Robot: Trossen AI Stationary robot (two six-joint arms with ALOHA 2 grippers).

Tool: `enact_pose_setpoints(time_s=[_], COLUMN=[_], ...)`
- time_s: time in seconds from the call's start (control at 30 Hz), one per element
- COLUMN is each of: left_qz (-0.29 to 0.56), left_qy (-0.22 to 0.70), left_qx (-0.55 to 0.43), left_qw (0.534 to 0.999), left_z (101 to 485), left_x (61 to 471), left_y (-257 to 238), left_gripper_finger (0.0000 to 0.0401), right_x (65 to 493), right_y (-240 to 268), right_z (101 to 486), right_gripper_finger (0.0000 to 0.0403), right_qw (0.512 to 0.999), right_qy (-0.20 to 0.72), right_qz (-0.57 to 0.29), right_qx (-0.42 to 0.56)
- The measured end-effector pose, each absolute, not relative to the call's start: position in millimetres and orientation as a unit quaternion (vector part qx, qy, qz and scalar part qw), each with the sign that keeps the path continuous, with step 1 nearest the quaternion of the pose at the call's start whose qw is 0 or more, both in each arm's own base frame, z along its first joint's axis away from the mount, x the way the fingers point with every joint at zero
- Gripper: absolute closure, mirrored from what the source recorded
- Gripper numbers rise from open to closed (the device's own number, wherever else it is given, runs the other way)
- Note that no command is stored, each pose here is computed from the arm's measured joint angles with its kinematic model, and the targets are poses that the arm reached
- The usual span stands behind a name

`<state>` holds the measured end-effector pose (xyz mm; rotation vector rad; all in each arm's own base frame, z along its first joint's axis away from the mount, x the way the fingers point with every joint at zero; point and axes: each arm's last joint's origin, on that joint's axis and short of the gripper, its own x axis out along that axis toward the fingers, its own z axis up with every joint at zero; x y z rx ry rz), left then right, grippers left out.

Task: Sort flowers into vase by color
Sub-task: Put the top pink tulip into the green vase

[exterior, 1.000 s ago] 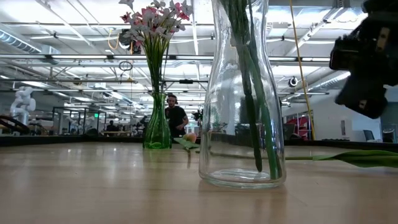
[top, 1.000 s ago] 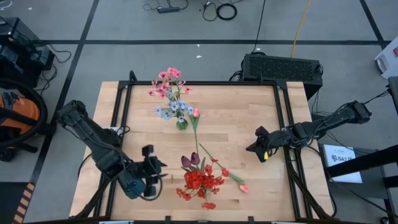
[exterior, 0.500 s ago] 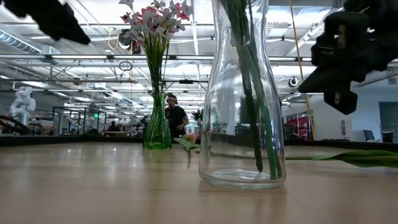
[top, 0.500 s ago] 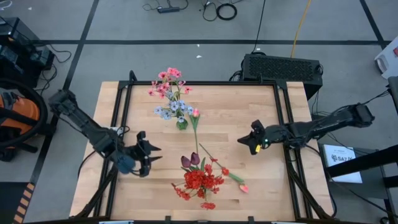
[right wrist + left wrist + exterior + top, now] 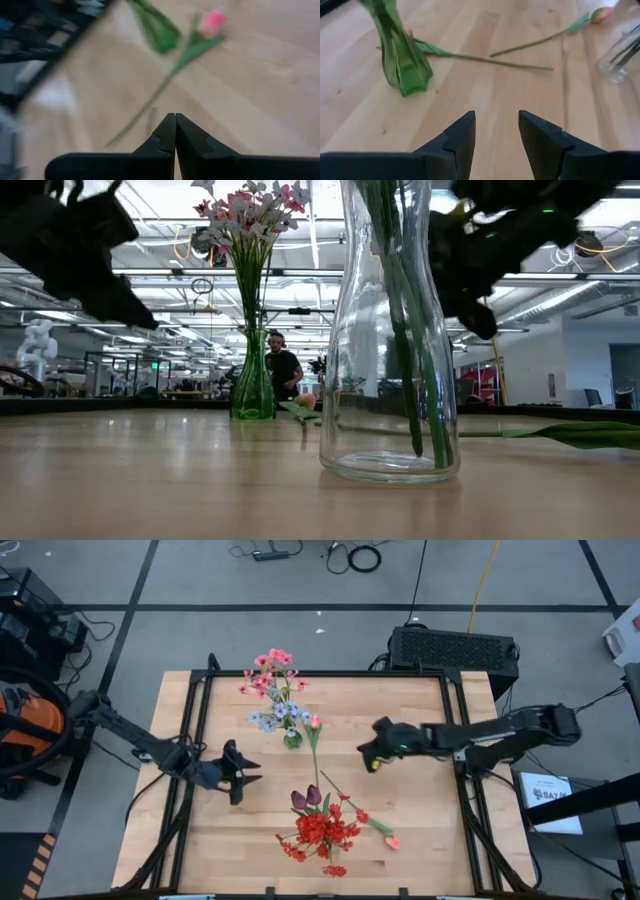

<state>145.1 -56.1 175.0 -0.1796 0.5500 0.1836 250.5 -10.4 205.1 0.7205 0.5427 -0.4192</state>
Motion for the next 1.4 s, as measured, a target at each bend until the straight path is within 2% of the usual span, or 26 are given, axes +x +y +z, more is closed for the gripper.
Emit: enact_pose_setpoints(time_s=[0.13, 0.47, 0.83, 1.07, 1.4], left_qz=[0.076, 0.069, 0.091, 0.088, 0.072], left_qy=[0.257, 0.250, 0.255, 0.271, 0.278], left_qx=[-0.105, -0.100, -0.054, -0.052, -0.039], left_qw=[0.958, 0.961, 0.961, 0.957, 0.957], left_z=[162.8, 157.6, 155.1, 149.7, 149.7], left_x=[140.3, 137.0, 138.6, 138.9, 140.5], left_y=[-47.9, -43.1, -33.2, -24.9, -18.9], left_gripper_finger=[0.0244, 0.0244, 0.0244, 0.0244, 0.0244], right_x=[281.7, 334.9, 389.9, 406.8, 411.3], right_y=[-28.1, -59.4, -67.4, -69.9, -69.4], right_z=[199.1, 177.8, 167.5, 158.8, 154.1], right_gripper_finger=[0.0403, 0.0395, 0.0310, 0.0257, 0.0222], right_qw=[0.851, 0.820, 0.834, 0.810, 0.807], right_qy=[0.312, 0.324, 0.331, 0.366, 0.373], right_qz=[-0.239, -0.290, -0.277, -0.295, -0.313], right_qx=[0.347, 0.373, 0.343, 0.350, 0.334])
